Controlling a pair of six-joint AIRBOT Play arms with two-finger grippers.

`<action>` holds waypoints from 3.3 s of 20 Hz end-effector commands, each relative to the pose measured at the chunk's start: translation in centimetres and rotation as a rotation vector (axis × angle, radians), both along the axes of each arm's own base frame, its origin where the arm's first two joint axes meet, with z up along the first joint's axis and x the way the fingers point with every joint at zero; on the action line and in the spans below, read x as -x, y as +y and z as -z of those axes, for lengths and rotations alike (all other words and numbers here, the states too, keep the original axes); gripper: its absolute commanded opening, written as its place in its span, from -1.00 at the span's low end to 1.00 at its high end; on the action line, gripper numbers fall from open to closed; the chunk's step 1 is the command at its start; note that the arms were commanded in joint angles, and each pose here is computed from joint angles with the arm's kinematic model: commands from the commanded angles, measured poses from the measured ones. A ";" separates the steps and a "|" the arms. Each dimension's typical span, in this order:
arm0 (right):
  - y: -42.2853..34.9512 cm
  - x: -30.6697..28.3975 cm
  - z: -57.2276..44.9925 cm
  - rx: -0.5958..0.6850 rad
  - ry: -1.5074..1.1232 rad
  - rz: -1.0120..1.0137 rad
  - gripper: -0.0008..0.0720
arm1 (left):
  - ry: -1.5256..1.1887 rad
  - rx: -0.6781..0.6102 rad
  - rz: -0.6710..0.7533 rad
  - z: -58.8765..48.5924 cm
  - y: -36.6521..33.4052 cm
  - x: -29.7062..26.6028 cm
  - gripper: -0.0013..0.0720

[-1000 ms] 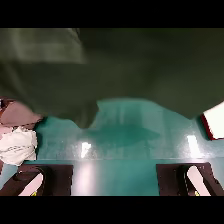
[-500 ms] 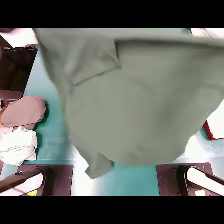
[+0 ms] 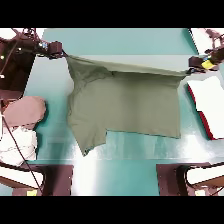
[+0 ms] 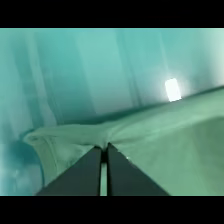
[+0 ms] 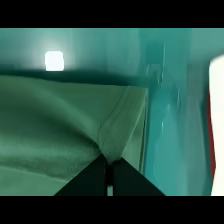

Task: Fold the shirts.

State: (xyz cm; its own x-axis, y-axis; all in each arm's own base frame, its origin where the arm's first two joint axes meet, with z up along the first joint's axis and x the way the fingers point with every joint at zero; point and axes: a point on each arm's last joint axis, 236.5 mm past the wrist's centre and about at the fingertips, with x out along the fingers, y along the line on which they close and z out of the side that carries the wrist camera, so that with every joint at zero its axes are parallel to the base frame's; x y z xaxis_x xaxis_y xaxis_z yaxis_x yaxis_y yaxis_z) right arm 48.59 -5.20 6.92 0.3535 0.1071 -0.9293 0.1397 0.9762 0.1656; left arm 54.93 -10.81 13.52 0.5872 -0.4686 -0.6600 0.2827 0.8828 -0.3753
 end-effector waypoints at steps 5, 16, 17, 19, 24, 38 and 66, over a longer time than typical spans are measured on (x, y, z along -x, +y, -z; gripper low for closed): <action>-1.0 -5.5 0.2 0.030 -0.190 0.058 -0.94 | -0.159 -0.077 -0.005 0.1 1.3 -3.6 -0.90; 1.6 4.9 7.5 0.124 0.198 -0.088 -0.94 | 0.307 -0.214 0.204 12.8 2.0 6.4 -0.90; 1.8 5.3 8.2 0.117 0.198 -0.085 -0.93 | 0.330 -0.211 0.206 13.7 2.0 7.0 -0.89; 2.5 6.1 9.5 0.088 0.205 -0.084 -0.93 | 0.359 -0.208 0.206 14.8 2.0 7.7 -0.89; 4.4 8.1 12.1 0.002 0.255 -0.076 -0.84 | 0.398 -0.187 0.174 15.5 1.9 8.1 -0.56; 1.4 14.5 1.2 -0.175 0.103 0.008 0.01 | 0.656 0.005 -0.033 16.2 2.9 24.0 0.51; 0.3 20.8 4.1 -0.163 0.252 0.035 0.01 | 0.696 0.067 0.008 20.5 -2.8 30.4 -0.90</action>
